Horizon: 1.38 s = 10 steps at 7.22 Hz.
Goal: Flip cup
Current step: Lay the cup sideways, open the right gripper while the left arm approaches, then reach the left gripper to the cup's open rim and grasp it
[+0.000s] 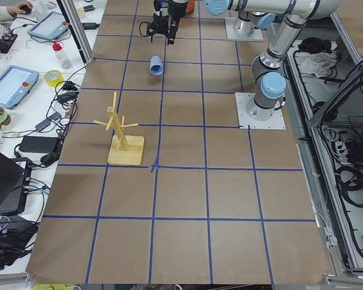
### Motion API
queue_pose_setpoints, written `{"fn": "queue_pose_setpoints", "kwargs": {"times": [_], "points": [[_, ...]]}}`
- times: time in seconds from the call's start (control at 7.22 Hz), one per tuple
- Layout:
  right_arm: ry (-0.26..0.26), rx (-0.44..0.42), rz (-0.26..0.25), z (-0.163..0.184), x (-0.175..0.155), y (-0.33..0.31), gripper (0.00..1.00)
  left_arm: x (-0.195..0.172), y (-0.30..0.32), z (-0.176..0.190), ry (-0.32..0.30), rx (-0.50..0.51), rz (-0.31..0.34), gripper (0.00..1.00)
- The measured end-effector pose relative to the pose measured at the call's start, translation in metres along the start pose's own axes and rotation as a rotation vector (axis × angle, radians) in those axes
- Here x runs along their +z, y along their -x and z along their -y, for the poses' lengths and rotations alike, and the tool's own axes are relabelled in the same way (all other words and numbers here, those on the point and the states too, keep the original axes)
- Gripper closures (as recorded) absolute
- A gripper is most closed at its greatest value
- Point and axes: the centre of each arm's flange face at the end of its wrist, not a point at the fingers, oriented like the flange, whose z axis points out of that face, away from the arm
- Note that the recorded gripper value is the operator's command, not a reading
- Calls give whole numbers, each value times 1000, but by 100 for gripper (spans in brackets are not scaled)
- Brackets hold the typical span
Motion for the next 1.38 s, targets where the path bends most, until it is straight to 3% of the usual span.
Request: {"fn": "queue_pose_setpoints", "kwargs": {"times": [0.28, 0.55, 0.97, 1.25, 1.38], "points": [[36, 142, 46, -30, -76, 35, 0, -1, 4, 2, -1, -11, -3, 0], [73, 357, 75, -65, -118, 50, 0, 26, 20, 17, 37, -64, -87, 0], [50, 722, 13, -164, -165, 5, 0, 108, 32, 56, 153, -168, -216, 0], [54, 909, -9, -233, -175, -26, 0, 159, 28, 76, 198, -207, -332, 0], [51, 1003, -19, -247, -180, -30, 0, 181, 25, 84, 213, -223, -398, 0]]}}
